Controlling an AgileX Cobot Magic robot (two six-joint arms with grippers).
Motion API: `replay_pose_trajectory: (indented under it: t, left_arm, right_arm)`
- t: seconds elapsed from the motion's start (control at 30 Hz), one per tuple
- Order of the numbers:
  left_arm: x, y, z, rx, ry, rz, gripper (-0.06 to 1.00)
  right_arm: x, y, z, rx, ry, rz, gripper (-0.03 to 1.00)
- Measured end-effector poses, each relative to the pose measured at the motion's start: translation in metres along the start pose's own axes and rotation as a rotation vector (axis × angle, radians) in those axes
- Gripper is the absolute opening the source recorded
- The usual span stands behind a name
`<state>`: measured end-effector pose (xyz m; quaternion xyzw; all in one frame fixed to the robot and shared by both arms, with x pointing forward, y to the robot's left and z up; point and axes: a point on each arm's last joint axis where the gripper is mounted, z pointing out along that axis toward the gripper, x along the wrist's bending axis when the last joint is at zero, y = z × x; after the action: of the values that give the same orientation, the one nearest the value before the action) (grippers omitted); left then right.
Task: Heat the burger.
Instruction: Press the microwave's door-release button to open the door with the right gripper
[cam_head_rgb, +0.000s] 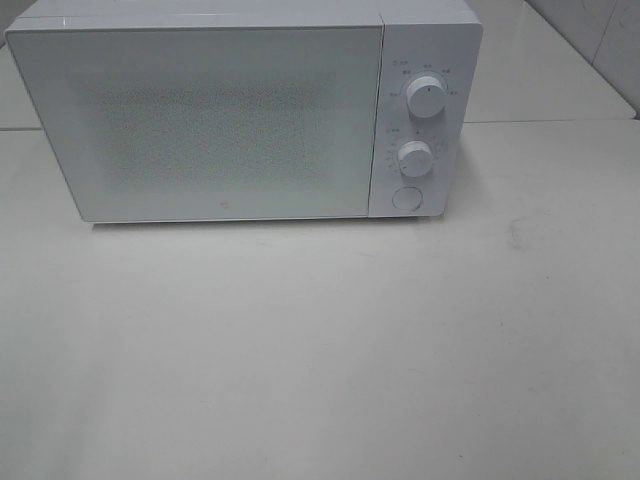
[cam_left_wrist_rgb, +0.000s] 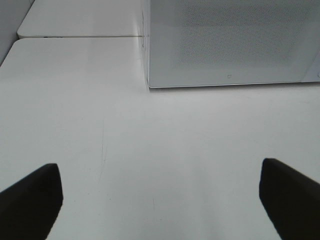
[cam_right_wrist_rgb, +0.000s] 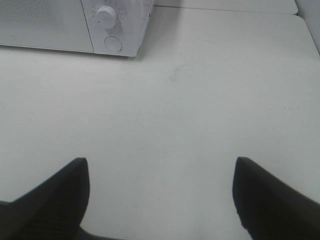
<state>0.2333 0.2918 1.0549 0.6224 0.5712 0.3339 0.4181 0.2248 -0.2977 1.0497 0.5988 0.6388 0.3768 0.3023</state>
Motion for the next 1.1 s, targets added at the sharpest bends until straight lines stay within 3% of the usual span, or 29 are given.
replay_pose_trajectory:
  t: [1.1]
  left_arm:
    - [0.0,0.0,0.0,0.0,0.0,0.0,0.99]
  right_arm:
    - [-0.0013,-0.0001,0.0034,-0.011,-0.012,-0.005,0.75]
